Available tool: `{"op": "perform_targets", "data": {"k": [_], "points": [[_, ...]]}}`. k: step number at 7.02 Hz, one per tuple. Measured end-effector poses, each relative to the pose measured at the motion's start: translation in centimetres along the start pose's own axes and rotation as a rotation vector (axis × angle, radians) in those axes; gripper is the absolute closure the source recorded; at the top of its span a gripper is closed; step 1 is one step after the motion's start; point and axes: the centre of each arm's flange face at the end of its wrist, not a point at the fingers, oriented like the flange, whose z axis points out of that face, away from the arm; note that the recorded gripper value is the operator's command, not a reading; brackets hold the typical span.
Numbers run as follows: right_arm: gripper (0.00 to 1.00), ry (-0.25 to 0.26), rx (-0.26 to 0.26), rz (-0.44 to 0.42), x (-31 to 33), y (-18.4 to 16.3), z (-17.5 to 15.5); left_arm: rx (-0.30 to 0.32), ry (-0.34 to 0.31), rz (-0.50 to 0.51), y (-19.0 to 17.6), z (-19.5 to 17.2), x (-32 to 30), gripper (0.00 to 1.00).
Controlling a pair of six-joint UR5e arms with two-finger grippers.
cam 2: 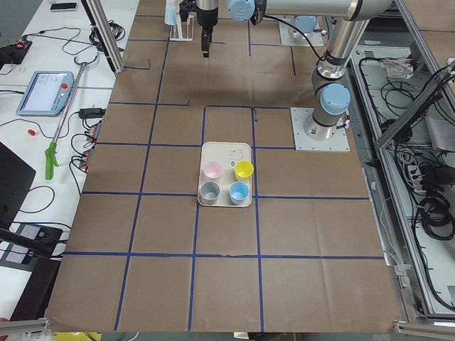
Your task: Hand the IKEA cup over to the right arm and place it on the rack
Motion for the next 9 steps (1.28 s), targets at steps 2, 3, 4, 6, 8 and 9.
{"op": "perform_targets", "data": {"k": [2, 3, 4, 6, 8, 9], "points": [[0.00, -0.015, -0.219, 0.009, -4.5, 3.1, -2.8, -0.001, 0.000, 0.000, 0.0, 0.0, 0.0, 0.01], [0.00, -0.017, -0.275, 0.002, -6.0, 4.7, -4.4, -0.001, 0.000, 0.000, 0.0, 0.0, 0.0, 0.01], [0.00, 0.000, -0.291, -0.010, -7.0, 6.0, -5.9, 0.000, 0.000, 0.000, 0.0, 0.0, 0.0, 0.01], [0.00, 0.093, -0.295, 0.020, -8.8, 8.2, -7.8, 0.001, 0.000, 0.000, 0.0, 0.0, 0.0, 0.01], [0.00, 0.138, -0.336, 0.038, -11.4, 10.5, -5.4, 0.000, 0.000, 0.000, 0.0, 0.0, 0.0, 0.01], [0.00, 0.148, -0.343, 0.034, -11.8, 11.1, -4.4, 0.000, 0.000, 0.001, 0.1, 0.0, 0.0, 0.01]]}}
